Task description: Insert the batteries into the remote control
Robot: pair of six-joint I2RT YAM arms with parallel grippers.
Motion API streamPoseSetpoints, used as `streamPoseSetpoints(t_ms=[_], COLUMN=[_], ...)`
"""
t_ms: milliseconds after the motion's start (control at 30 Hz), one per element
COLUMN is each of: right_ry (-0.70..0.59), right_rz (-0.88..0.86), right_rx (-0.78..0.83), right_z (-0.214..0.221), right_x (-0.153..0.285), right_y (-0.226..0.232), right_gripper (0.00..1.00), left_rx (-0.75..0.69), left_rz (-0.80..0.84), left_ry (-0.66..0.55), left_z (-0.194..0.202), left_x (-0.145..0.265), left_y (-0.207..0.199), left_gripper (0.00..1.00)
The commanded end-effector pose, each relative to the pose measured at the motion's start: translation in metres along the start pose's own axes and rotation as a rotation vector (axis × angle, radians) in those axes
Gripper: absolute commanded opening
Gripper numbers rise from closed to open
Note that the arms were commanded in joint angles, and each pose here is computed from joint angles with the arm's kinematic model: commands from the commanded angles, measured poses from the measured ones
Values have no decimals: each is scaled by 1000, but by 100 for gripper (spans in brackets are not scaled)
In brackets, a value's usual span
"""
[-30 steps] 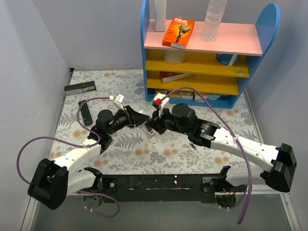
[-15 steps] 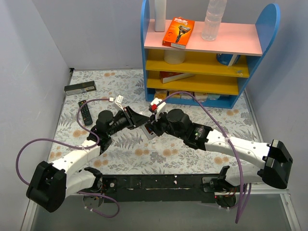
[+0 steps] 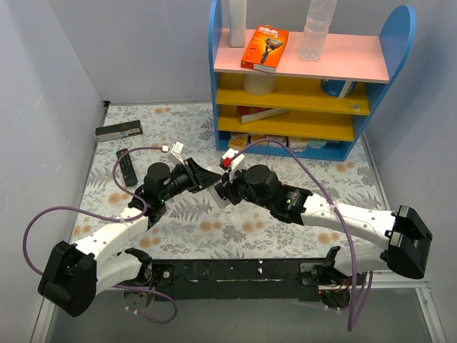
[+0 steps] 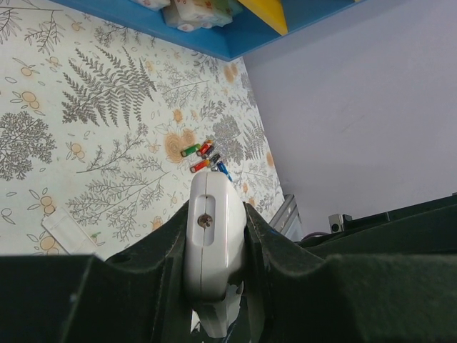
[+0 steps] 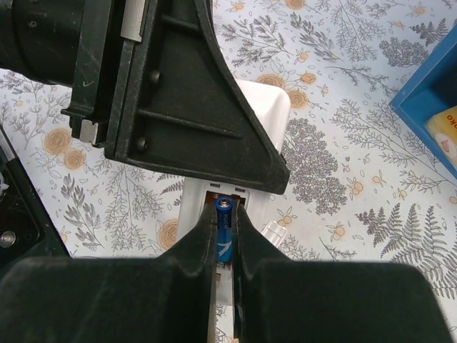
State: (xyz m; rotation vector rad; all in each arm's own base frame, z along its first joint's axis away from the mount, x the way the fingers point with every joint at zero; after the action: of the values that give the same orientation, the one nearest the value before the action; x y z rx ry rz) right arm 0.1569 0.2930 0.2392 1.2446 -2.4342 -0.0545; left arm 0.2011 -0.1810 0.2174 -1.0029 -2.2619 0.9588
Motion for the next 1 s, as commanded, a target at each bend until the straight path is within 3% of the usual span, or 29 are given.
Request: streamPoseSetpoints(t_ms=[0, 333, 967], right_ry=[47, 73, 74], right_rz=[56, 141, 254], right_rx=[-18, -138, -120], right_z=[14, 31, 40], right_x=[-3, -14, -18], right_y=[-6, -10, -21], right_gripper=[1, 9, 18], left_rx=[-58, -82, -125], left_rz=[51, 49, -5], left_ry=[-58, -44, -8], left_z=[-19, -18, -14], left_x=[2, 1, -1], left_y=[-22, -23, -15], left_gripper=[0, 0, 0])
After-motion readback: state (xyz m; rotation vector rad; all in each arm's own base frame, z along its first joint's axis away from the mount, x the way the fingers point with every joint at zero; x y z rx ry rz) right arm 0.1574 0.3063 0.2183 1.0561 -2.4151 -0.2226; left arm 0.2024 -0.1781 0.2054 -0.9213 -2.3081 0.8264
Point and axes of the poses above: each gripper's point midway between its finger pads, its own x axis back along the fingers, its own y axis along the line the jaws close on, z = x × y, the point moved 9 cm from there along x, back along the fingers, and after that the axes turned 9 degrees about -x, right-handed, at the moved point
